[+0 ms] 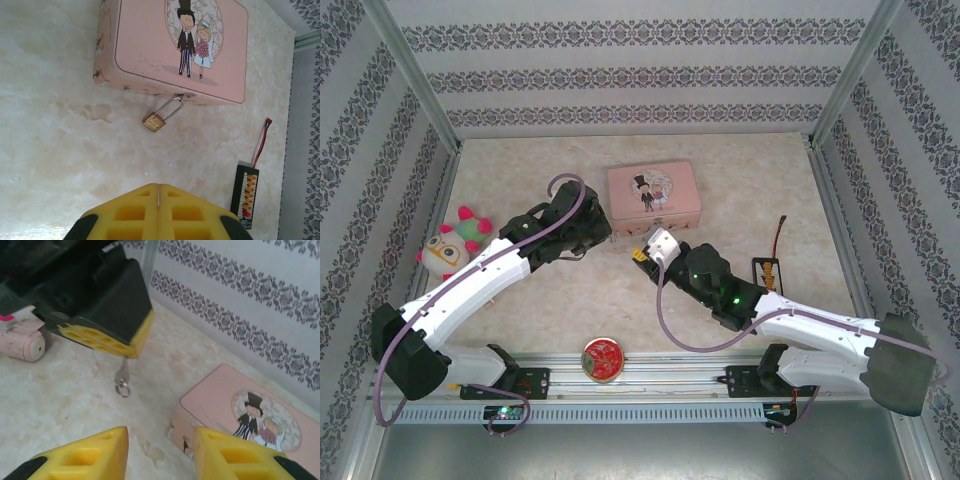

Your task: Unlock the padlock with the key

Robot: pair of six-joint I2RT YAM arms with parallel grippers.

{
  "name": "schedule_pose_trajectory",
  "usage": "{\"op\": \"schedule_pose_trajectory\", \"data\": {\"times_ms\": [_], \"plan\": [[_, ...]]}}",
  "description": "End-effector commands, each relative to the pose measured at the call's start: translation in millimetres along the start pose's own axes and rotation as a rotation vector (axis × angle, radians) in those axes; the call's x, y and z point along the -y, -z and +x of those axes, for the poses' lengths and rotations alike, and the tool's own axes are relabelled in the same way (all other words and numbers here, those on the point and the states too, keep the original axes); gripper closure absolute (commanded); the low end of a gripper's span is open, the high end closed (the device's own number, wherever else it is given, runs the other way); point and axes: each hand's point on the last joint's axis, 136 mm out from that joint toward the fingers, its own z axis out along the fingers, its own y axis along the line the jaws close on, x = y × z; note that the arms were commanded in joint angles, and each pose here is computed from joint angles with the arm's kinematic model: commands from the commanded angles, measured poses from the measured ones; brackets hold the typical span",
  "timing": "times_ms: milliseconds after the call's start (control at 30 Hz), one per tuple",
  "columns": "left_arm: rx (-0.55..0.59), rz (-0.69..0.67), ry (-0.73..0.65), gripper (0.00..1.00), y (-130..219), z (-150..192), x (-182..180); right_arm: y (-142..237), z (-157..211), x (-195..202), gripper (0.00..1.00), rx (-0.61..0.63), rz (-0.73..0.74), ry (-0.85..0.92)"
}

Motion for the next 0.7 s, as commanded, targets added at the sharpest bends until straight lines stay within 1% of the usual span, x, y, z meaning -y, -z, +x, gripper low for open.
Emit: {"op": "schedule_pose_trajectory", "data": {"times_ms": [0, 200, 300, 667], "plan": [[0.005, -0.019, 0.038, 1.00, 6.5, 3.6, -4.9, -7.3, -20.9, 0.3, 0.62, 0.066, 0.038, 0.079], [0.013, 0.002, 0.059, 1.00, 5.1, 4.6, -5.3, -27.5, -24.9, -14.1, 0.64, 0.056, 0.045, 0.160], [0.017, 0.007, 0.064, 1.00, 6.0, 4.6, -5.9, -36.2, -28.0, -14.5, 0.63, 0.060, 0.060, 0.161], [0.021, 0.016, 0.059, 1.00, 7.2, 4.8, -6.0, -59.7, -25.8, -27.0, 0.63, 0.040, 0.042, 0.184]]}}
